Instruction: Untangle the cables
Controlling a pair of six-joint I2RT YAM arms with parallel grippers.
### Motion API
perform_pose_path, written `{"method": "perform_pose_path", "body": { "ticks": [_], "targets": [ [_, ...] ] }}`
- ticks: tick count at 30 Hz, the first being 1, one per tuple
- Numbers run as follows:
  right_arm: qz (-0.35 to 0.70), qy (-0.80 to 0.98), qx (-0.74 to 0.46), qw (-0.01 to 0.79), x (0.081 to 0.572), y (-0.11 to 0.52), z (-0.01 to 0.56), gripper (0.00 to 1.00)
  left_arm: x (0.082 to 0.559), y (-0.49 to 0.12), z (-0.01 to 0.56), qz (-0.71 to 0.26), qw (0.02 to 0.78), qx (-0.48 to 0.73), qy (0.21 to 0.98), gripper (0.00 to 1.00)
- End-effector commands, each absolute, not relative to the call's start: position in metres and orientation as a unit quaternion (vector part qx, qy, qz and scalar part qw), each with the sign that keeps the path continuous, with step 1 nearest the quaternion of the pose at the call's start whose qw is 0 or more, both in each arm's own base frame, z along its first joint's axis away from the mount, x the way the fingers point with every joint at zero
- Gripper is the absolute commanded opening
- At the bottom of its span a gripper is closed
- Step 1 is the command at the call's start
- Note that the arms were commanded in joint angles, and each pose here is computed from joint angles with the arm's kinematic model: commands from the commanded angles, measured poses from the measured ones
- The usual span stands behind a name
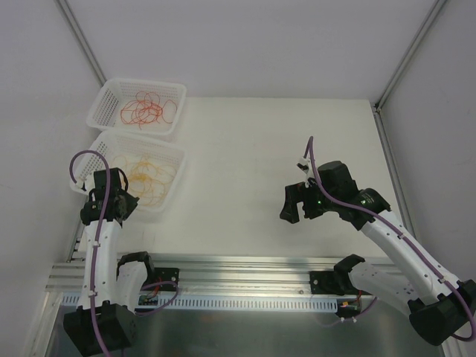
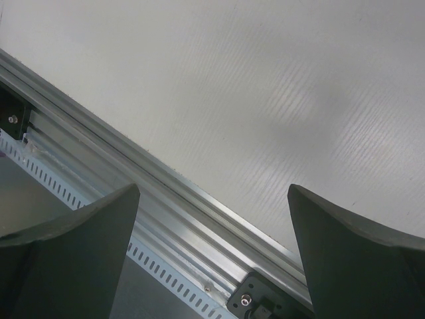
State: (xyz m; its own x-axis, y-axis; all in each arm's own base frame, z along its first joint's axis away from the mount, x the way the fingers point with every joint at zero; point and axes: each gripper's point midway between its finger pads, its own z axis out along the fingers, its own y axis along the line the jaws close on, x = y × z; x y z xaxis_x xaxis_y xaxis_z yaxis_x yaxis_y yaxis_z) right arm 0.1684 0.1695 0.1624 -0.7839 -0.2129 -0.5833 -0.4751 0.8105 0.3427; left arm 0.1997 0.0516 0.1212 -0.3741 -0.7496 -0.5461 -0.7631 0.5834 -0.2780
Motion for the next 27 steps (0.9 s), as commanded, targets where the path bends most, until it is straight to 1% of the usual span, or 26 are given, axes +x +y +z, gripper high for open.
{"method": "perform_pose_path", "body": {
  "ticks": [1, 10, 14, 16, 18, 19, 20, 22, 24, 27],
  "targets": [
    [0.246, 0.907, -0.2, 0.278, 0.169, 0.171, 0.168, 1.0, 0.198, 0.058, 0.137, 0.028, 0.329, -0.451, 0.829, 0.0],
    [0.249, 0.906, -0.2, 0.278, 0.171, 0.174, 0.17, 1.0, 0.21, 0.067, 0.189, 0.044, 0.369, -0.414, 0.831, 0.0],
    [0.25, 0.906, -0.2, 0.278, 0.172, 0.175, 0.171, 1.0, 0.224, 0.063, 0.194, 0.028, 0.363, -0.396, 0.843, 0.0],
    [0.251, 0.905, -0.201, 0.279, 0.171, 0.175, 0.171, 1.0, 0.236, 0.057, 0.19, 0.005, 0.356, -0.386, 0.851, 0.04],
    [0.252, 0.905, -0.199, 0.279, 0.171, 0.175, 0.171, 1.0, 0.255, 0.051, 0.19, -0.023, 0.368, -0.373, 0.851, 0.09],
    [0.252, 0.905, -0.199, 0.279, 0.171, 0.174, 0.171, 1.0, 0.262, 0.051, 0.182, -0.025, 0.358, -0.371, 0.857, 0.1],
    [0.251, 0.905, -0.199, 0.28, 0.17, 0.173, 0.172, 1.0, 0.274, 0.052, 0.183, -0.031, 0.372, -0.365, 0.853, 0.11],
    [0.246, 0.906, -0.199, 0.282, 0.171, 0.172, 0.172, 0.99, 0.289, 0.051, 0.169, -0.037, 0.355, -0.355, 0.864, 0.13],
    [0.239, 0.906, -0.199, 0.286, 0.171, 0.169, 0.175, 0.99, 0.305, 0.054, 0.166, -0.039, 0.357, -0.346, 0.867, 0.14],
    [0.229, 0.907, -0.197, 0.293, 0.173, 0.165, 0.181, 1.0, 0.324, 0.049, 0.167, -0.06, 0.346, -0.33, 0.876, 0.26]
  ]
}}
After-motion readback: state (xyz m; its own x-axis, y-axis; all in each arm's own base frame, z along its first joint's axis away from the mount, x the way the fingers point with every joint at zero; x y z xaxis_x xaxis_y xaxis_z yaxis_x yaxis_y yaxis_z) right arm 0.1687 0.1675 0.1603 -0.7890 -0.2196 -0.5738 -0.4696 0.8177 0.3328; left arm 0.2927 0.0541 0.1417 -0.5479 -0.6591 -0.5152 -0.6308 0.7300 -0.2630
